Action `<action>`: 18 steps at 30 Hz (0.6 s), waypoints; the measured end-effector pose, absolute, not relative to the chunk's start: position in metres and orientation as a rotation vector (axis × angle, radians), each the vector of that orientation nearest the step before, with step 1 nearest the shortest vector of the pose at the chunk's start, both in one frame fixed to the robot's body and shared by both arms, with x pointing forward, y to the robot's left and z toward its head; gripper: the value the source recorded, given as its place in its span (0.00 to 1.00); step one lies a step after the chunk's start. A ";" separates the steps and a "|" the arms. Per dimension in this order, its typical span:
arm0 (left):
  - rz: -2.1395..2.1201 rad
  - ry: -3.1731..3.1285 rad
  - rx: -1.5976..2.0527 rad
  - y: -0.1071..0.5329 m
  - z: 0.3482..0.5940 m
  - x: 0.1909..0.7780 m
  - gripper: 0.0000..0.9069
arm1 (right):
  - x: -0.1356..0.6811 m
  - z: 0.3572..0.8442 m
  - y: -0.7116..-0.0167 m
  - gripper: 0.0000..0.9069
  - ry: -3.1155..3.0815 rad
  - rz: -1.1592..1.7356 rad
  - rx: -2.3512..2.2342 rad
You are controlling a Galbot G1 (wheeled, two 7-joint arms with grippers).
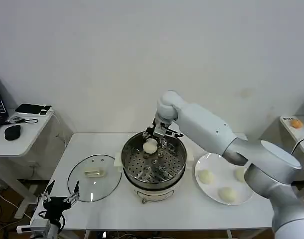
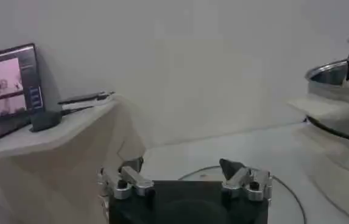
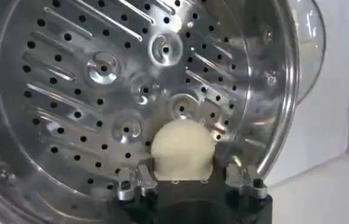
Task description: Take steamed baozi put them in steamer then cover it.
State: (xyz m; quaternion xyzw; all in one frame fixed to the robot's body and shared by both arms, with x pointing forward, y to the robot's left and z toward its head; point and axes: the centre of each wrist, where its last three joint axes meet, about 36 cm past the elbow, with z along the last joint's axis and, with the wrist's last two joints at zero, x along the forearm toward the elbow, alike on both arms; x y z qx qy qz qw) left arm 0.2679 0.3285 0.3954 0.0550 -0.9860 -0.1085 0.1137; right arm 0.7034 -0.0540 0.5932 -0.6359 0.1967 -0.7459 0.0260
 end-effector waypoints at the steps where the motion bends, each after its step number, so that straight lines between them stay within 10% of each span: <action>1: -0.318 -2.892 0.162 0.329 0.395 0.268 1.00 | 0.704 0.594 -0.054 1.00 0.616 -2.303 -1.961; 18: -0.314 -2.902 0.149 0.327 0.399 0.269 1.00 | 0.675 0.669 -0.113 1.00 0.984 -2.213 -1.793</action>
